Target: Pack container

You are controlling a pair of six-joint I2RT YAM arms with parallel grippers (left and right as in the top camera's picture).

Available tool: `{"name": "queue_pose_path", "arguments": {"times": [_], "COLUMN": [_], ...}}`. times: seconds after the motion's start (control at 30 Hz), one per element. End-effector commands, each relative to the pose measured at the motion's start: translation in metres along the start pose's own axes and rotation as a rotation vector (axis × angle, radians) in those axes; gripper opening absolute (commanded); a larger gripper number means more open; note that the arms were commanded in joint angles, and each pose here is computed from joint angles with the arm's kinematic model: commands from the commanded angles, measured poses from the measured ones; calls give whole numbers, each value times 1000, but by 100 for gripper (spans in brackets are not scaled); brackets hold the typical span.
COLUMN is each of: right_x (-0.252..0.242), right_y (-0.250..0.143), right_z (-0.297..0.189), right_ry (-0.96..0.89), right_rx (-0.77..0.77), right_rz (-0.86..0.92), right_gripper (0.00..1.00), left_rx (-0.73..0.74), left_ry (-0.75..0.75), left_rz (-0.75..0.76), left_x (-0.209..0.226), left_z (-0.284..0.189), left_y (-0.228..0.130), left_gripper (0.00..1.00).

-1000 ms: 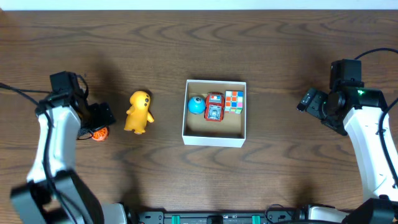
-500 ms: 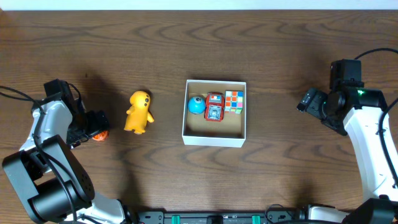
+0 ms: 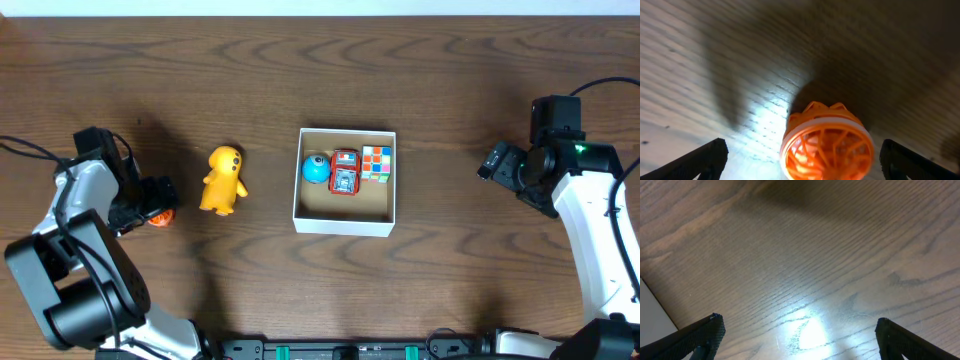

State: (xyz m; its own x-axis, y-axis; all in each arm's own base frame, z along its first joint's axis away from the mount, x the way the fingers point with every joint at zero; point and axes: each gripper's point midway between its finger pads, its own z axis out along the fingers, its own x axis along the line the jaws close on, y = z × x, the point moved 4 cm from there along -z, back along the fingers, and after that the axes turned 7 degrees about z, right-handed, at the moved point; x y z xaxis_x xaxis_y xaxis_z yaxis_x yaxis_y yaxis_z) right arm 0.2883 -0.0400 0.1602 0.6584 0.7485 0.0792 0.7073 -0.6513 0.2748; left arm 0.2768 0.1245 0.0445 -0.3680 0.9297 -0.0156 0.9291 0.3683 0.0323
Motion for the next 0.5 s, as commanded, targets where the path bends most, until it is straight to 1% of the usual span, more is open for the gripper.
{"name": "queue_pose_path", "arguments": {"times": [0.0, 0.33, 0.47], "right_x": [-2, -3, -3], "right_y": [-1, -1, -2], "right_z": [3, 3, 3], "right_ry": [-8, -11, -13], "right_rx": [10, 14, 18], "right_rz": [-8, -9, -9], "right_gripper": [99, 99, 99], "left_rx": [19, 22, 22], "left_ry": [-7, 31, 31], "left_rz": [9, -6, -11], "left_x": [-2, 3, 3], "left_z": [6, 9, 9], "left_y": [1, 1, 1], "left_gripper": [98, 100, 86]}}
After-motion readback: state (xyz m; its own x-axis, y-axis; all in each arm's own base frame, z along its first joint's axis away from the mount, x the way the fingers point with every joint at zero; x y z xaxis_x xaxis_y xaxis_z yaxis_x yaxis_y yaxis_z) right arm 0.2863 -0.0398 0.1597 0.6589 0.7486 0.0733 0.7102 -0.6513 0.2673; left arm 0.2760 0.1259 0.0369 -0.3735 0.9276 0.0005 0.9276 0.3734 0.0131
